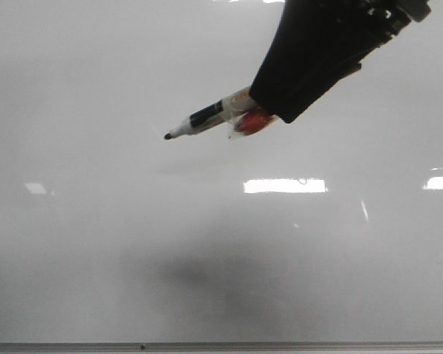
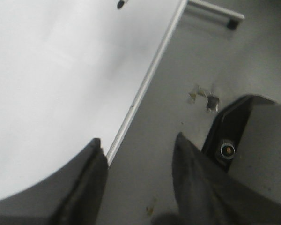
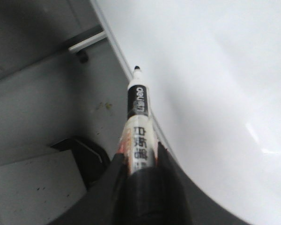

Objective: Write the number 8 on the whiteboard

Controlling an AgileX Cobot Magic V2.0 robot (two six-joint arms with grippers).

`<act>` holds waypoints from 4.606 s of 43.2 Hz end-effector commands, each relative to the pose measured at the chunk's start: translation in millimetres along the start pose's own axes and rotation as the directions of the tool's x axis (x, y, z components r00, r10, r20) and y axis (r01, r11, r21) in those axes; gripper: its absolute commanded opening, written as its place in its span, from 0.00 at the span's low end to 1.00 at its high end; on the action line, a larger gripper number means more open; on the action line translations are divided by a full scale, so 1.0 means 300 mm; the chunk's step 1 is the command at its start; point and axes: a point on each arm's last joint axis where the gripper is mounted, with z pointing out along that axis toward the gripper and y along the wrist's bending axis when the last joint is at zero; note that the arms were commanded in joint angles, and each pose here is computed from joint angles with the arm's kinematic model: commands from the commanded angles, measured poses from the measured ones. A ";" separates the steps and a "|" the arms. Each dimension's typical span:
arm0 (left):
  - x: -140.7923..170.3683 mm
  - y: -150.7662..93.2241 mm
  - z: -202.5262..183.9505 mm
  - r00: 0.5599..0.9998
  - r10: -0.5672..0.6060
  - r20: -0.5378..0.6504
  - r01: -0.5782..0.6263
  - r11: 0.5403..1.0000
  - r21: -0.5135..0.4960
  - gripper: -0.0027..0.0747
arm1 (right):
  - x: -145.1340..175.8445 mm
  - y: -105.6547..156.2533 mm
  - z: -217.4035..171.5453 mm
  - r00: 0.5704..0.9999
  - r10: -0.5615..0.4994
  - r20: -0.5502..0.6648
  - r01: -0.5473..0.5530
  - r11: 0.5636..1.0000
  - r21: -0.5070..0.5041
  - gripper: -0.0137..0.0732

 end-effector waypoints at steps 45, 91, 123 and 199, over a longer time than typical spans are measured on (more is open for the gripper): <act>0.243 -0.220 -0.217 0.750 -0.095 0.654 0.372 0.879 -0.299 0.01 | -0.138 -0.203 0.281 0.983 0.098 0.154 -0.123 0.979 0.163 0.09; 0.243 -0.220 -0.216 0.750 -0.095 0.654 0.372 0.879 -0.299 0.01 | -0.077 -0.127 0.366 0.978 0.162 0.132 -0.180 0.975 0.130 0.09; 0.246 -0.220 -0.211 0.752 -0.099 0.652 0.374 0.878 -0.298 0.01 | -0.211 -0.205 0.178 0.964 0.129 0.233 -0.164 0.977 0.135 0.09; -0.160 -0.076 -0.100 0.910 0.337 0.241 -0.334 0.941 -0.053 0.01 | -0.281 0.313 -0.104 0.708 -0.674 0.208 0.687 0.726 0.015 0.32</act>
